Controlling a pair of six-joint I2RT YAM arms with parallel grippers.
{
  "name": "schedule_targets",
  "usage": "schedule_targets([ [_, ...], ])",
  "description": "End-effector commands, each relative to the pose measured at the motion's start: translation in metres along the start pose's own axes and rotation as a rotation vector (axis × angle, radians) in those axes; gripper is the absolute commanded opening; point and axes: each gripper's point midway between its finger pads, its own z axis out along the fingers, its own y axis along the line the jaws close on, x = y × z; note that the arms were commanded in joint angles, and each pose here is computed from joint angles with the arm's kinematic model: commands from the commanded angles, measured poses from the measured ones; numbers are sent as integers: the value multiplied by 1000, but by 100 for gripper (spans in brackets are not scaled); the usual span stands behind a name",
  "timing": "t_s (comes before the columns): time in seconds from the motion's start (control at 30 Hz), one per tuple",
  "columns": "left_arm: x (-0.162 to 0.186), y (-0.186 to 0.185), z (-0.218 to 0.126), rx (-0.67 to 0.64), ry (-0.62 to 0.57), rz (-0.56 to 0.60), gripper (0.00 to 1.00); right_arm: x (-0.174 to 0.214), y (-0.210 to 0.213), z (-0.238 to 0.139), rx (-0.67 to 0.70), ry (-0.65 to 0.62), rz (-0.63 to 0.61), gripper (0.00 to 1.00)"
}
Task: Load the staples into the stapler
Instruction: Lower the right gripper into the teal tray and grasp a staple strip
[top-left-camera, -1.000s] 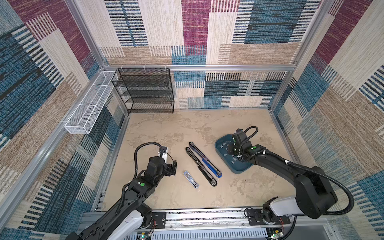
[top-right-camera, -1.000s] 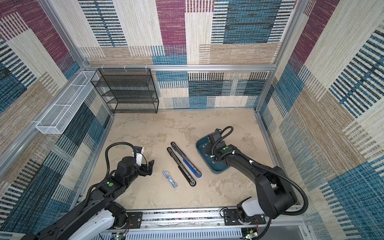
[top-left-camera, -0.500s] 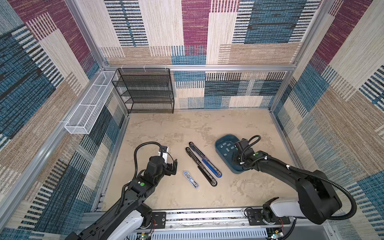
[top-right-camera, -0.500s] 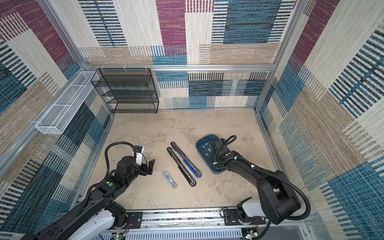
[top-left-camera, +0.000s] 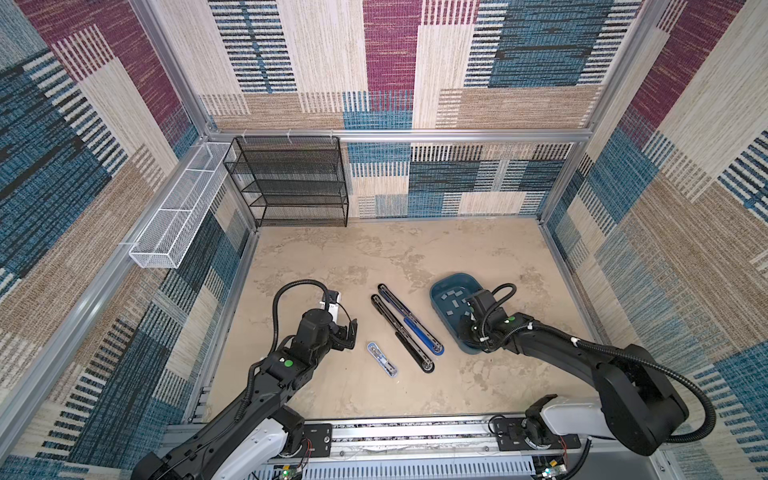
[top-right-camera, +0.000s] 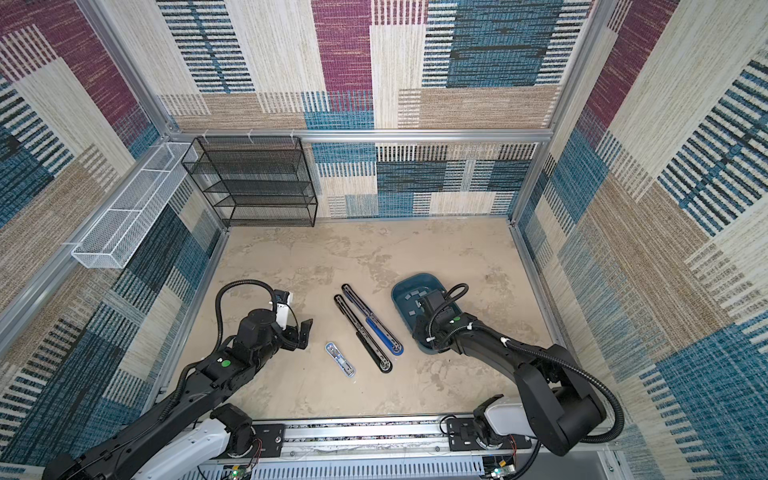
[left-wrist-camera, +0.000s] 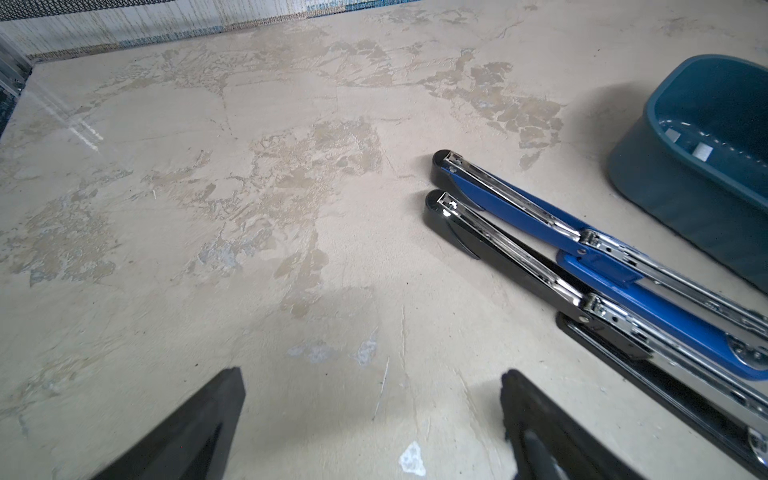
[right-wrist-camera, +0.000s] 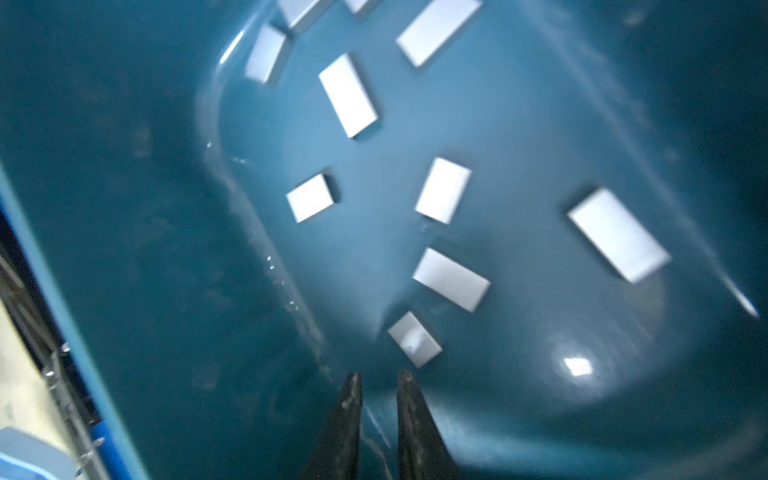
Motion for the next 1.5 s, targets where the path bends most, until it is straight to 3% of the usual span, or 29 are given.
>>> schedule_targets([
  [0.0, -7, 1, -3, -4, -40, 11, 99, -11, 19, 1, -54, -24, 25, 21],
  [0.13, -8, 2, -5, -4, -52, 6, 99, -24, 18, 2, -7, -53, 7, 26],
  [0.2, -8, 2, -5, -5, -54, 6, 99, -35, 12, -1, 49, -89, 3, 37],
  [0.3, -8, 2, -4, -5, -46, 9, 99, -48, 2, -3, 109, -139, 16, 43],
  [0.7, -7, 3, -3, -17, -41, 5, 99, -99, -14, 19, 229, -205, 38, 46],
  [0.83, -7, 4, -2, -25, -35, 2, 99, -110, 2, 18, 172, -224, -31, 43],
  [1.1, -8, 12, -4, -65, -49, -12, 99, -117, 8, 38, 200, -186, -201, 40],
  [1.47, -8, 17, -6, -90, -56, -15, 99, -111, 4, 54, 220, -151, -262, 42],
])
